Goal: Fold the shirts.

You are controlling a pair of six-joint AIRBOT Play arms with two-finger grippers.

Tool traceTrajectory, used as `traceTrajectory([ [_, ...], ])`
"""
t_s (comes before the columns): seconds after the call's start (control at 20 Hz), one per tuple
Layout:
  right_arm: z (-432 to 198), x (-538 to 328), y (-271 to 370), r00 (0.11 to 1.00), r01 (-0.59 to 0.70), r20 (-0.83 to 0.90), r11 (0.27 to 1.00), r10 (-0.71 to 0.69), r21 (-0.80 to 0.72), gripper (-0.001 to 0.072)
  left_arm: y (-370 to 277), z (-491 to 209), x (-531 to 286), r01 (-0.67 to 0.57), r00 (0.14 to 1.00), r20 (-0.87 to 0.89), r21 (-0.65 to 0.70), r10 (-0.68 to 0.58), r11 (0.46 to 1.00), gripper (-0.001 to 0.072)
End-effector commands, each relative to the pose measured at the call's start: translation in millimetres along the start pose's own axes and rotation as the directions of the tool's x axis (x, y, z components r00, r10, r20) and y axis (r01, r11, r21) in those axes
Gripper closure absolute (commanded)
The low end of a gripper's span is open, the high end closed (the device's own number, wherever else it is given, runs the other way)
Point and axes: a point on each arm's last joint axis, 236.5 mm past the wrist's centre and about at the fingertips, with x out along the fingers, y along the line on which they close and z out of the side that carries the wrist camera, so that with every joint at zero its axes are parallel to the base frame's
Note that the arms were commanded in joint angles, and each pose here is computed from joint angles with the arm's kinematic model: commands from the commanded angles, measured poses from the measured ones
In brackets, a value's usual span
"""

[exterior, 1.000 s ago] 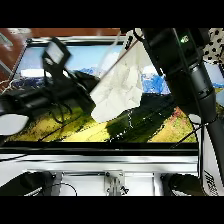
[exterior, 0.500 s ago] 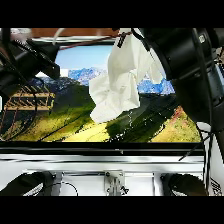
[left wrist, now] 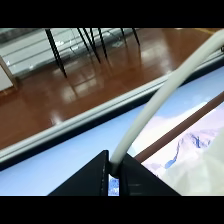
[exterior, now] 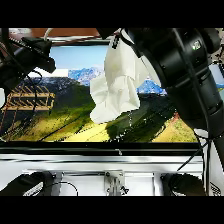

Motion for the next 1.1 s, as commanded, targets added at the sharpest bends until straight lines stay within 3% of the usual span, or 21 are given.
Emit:
traceTrajectory([
  [0.0,-1,-1,0,1.0,0.003,-0.008,1.0,-0.003,0.031,0.0629,4,-22,5,0.001,0.998,-0.07,-0.044,-0.004,0.999,0.0591],
  [0.25,-19,2,-13,0.995,0.068,-0.074,0.998,-0.067,0.006,0.0632,-28,-6,-7,0.081,0.995,-0.052,-0.055,-0.084,0.995,0.0591],
  [0.3,-21,3,-13,0.994,0.071,-0.081,0.997,-0.071,0.008,0.0631,-37,-7,-10,0.106,0.992,-0.065,-0.051,-0.109,0.993,0.0564],
  [0.35,-23,4,-12,0.994,0.072,-0.088,0.997,-0.07,0.015,0.0632,-42,-10,-11,0.122,0.989,-0.081,-0.054,-0.126,0.991,0.0257],
  [0.4,-24,4,-12,0.993,0.072,-0.093,0.997,-0.07,0.018,0.0632,-46,-17,-12,0.133,0.984,-0.11,-0.078,-0.141,0.988,0.0163],
  [0.8,-54,-2,-29,0.965,0.145,-0.219,0.989,-0.144,-0.011,0.0632,-18,-21,-38,0.083,0.983,-0.157,-0.103,-0.098,0.991,0.0165],
  [0.95,-53,-2,-31,0.965,0.155,-0.216,0.988,-0.149,0.011,0.0632,-5,-59,-63,-0.007,0.942,-0.32,-0.33,-0.105,0.944,0.0173],
  [1.05,-53,-2,-31,0.965,0.156,-0.215,0.988,-0.15,0.013,0.0632,-4,-99,-77,-0.098,0.896,-0.427,-0.46,-0.123,0.883,0.0172],
])
